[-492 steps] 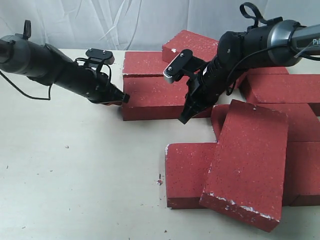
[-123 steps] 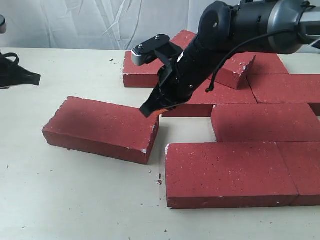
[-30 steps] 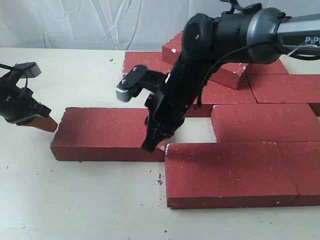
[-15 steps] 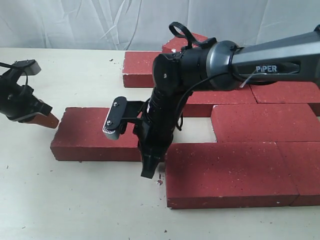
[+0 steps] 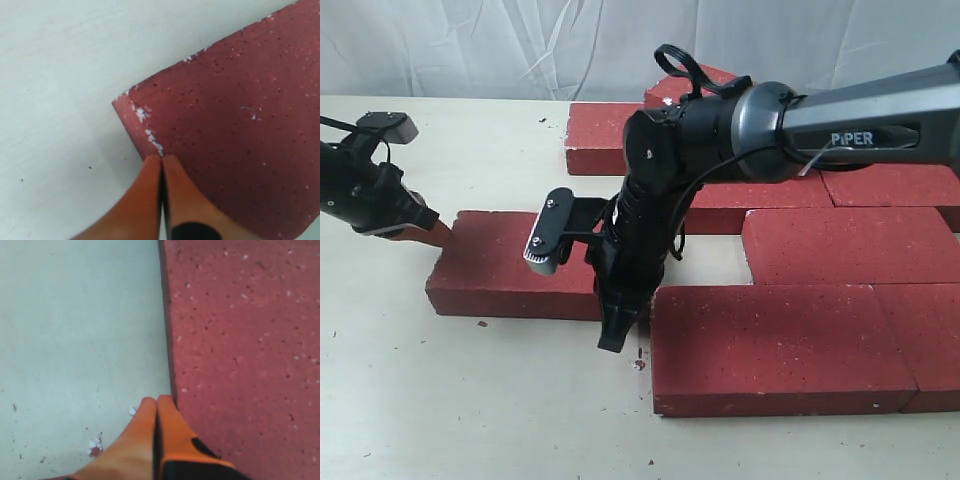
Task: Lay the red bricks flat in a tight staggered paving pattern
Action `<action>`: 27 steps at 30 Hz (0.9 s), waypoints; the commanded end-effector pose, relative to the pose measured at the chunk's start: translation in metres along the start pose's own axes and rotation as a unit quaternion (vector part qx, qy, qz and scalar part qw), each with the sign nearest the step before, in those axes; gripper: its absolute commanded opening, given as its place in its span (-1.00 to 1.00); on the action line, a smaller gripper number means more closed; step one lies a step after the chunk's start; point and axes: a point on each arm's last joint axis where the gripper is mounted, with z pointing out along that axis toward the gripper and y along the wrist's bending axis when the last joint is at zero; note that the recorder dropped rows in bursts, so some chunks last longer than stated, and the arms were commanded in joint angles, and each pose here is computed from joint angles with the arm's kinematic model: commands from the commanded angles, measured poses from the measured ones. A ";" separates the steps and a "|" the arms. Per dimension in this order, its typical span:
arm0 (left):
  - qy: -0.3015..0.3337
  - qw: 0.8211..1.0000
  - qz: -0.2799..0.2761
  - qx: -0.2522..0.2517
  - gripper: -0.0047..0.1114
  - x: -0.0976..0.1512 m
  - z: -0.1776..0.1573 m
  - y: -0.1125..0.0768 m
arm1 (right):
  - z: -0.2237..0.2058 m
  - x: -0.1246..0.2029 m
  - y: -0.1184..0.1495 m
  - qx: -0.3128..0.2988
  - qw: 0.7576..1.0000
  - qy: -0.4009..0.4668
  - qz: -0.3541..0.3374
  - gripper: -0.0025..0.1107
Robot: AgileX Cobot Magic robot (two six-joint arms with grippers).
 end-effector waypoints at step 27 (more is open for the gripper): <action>-0.011 0.998 -0.029 -0.048 -0.92 0.000 -0.027 0.010 | -0.079 0.029 -0.018 0.047 0.992 -0.054 0.108 -0.97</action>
